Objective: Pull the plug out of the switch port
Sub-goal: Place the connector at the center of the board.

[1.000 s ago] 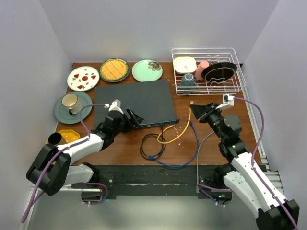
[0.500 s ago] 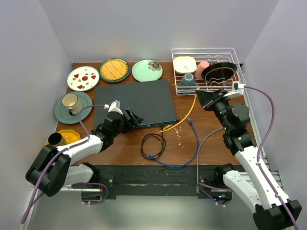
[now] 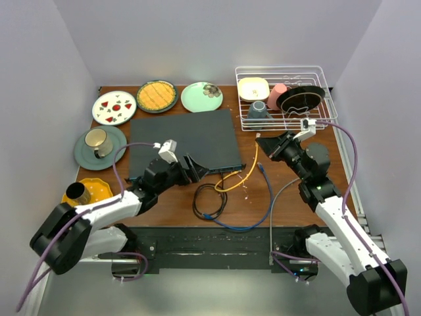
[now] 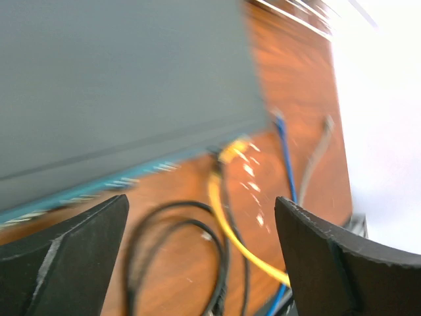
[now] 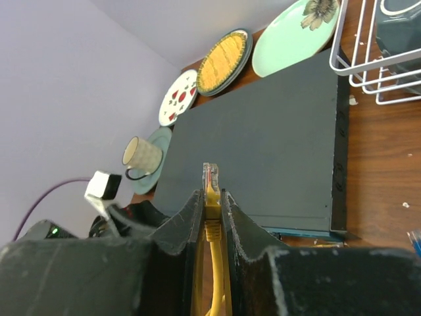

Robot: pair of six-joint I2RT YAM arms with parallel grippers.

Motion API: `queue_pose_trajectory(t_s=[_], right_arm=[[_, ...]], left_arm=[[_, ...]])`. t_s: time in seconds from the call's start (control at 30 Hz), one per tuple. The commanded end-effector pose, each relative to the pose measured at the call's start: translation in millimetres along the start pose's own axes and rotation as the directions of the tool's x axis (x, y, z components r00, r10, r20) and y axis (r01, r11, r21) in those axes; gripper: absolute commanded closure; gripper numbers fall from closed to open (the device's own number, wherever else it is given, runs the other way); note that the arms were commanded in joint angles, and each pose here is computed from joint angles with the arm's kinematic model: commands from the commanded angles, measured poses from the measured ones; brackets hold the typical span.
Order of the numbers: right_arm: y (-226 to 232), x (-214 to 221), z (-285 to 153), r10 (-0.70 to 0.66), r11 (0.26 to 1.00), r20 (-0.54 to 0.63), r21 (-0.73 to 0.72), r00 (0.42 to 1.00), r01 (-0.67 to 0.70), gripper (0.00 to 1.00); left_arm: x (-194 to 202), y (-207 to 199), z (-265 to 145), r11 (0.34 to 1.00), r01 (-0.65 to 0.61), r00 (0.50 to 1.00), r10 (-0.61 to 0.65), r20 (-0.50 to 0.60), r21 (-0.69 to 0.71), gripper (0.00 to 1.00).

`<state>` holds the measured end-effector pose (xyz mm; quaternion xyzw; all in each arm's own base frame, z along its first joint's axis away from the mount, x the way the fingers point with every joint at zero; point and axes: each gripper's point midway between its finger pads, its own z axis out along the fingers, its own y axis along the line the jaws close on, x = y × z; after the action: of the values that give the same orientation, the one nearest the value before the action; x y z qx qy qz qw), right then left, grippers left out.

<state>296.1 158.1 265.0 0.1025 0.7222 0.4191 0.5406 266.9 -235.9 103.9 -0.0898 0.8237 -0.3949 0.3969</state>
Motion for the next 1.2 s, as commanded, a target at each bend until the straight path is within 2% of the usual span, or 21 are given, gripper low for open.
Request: queue_pose_trajectory(t_s=[0.0, 0.03, 0.17, 0.2, 0.23, 0.27, 0.33, 0.37, 0.47, 0.5, 0.53, 0.6, 0.63, 0.77, 0.9, 0.93, 1.03, 1.07, 1.1, 1.17], right_arm=[[21.1, -9.3, 1.1, -0.013, 0.996, 0.012, -0.086, 1.000, 0.014, 0.98], [20.2, -8.5, 2.4, -0.012, 0.996, 0.008, -0.084, 1.000, 0.013, 0.98], [18.6, -5.9, 4.3, -0.012, 0.996, 0.001, -0.088, 1.000, 0.012, 0.97], [19.8, -6.0, 4.6, -0.011, 0.995, 0.002, -0.096, 1.000, 0.011, 0.97], [19.5, -5.0, 5.1, -0.010, 0.995, 0.000, -0.098, 1.000, 0.010, 0.97], [17.5, -2.2, 6.4, -0.004, 0.995, -0.008, -0.097, 1.000, 0.003, 0.97], [17.2, -0.1, 8.1, 0.002, 0.994, -0.013, -0.105, 1.000, -0.004, 0.97], [17.0, 1.2, 8.8, 0.008, 0.994, -0.016, -0.109, 1.000, -0.009, 0.97], [14.4, 7.7, 10.6, 0.020, 0.993, -0.039, -0.113, 0.999, -0.024, 0.96], [15.8, 6.7, 10.9, 0.020, 0.992, -0.034, -0.120, 0.999, -0.024, 0.96], [16.5, 7.9, 10.5, 0.021, 0.992, -0.040, -0.126, 0.999, -0.026, 0.96], [18.5, 8.3, 9.8, 0.022, 0.990, -0.043, -0.136, 0.999, -0.027, 0.96], [19.2, 9.1, 9.5, 0.021, 0.990, -0.046, -0.141, 0.999, -0.027, 0.96], [20.9, 10.0, 8.8, 0.019, 0.988, -0.052, -0.153, 0.998, -0.027, 0.96], [21.5, 12.8, 7.8, 0.017, 0.987, -0.061, -0.161, 0.998, -0.026, 0.96], [19.3, 14.4, 8.0, 0.014, 0.987, -0.065, -0.157, 0.998, -0.024, 0.95], [16.1, 19.0, 8.5, 0.022, 0.988, -0.076, -0.154, 0.997, -0.033, 0.96], [17.4, 18.9, 8.4, 0.023, 0.987, -0.075, -0.160, 0.997, -0.035, 0.96], [16.3, 20.6, 8.6, 0.025, 0.987, -0.080, -0.159, 0.996, -0.038, 0.95], [17.5, 20.6, 8.1, 0.025, 0.986, -0.082, -0.164, 0.996, -0.039, 0.96]], left_arm=[[-32.3, -84.3, -21.2, 0.937, -0.284, 0.946, 0.240, 0.219, 0.202, 0.00], [-34.3, -87.7, -25.1, 0.917, -0.343, 0.923, 0.287, 0.257, 0.205, 0.00], [-46.5, -117.3, -78.9, 0.815, -0.462, 0.833, 0.264, 0.487, 0.349, 0.00], [-45.9, -121.6, -81.5, 0.799, -0.490, 0.824, 0.294, 0.483, 0.349, 0.00], [-48.1, -125.2, -80.6, 0.768, -0.559, 0.789, 0.375, 0.487, 0.314, 0.00], [-35.1, -136.1, -79.4, 0.709, -0.611, 0.776, 0.447, 0.445, 0.352, 0.00], [-28.7, -145.0, -65.5, 0.663, -0.671, 0.741, 0.575, 0.347, 0.333, 0.00], [-16.8, -155.7, -66.5, 0.618, -0.684, 0.728, 0.606, 0.321, 0.388, 0.00], [10.0, -184.0, -71.8, 0.509, -0.720, 0.679, 0.656, 0.329, 0.472, 0.00], [15.1, -190.1, -72.4, 0.485, -0.735, 0.661, 0.668, 0.342, 0.474, 0.00], [25.6, -189.3, -65.3, 0.444, -0.769, 0.614, 0.714, 0.337, 0.461, 0.00], [40.6, -193.7, -58.8, 0.409, -0.795, 0.568, 0.761, 0.314, 0.447, 0.00], [54.7, -187.1, -48.0, 0.402, -0.792, 0.556, 0.786, 0.270, 0.459, 0.00], [89.3, -180.6, -32.7, 0.385, -0.774, 0.542, 0.814, 0.211, 0.503, 0.00], [87.8, -162.6, -17.2, 0.430, -0.797, 0.544, 0.817, 0.193, 0.425, 0.00], [79.7, -154.9, -10.8, 0.452, -0.816, 0.539, 0.820, 0.191, 0.361, 0.00], [76.5, -142.4, 0.4, 0.467, -0.834, 0.525, 0.835, 0.166, 0.294, 0.02], [76.4, -143.8, 2.5, 0.466, -0.835, 0.524, 0.836, 0.165, 0.292, 0.07], [76.7, -144.1, 4.1, 0.466, -0.836, 0.523, 0.837, 0.162, 0.290, 0.22], [78.5, -144.1, 7.2, 0.467, -0.835, 0.523, 0.838, 0.158, 0.290, 0.42]])
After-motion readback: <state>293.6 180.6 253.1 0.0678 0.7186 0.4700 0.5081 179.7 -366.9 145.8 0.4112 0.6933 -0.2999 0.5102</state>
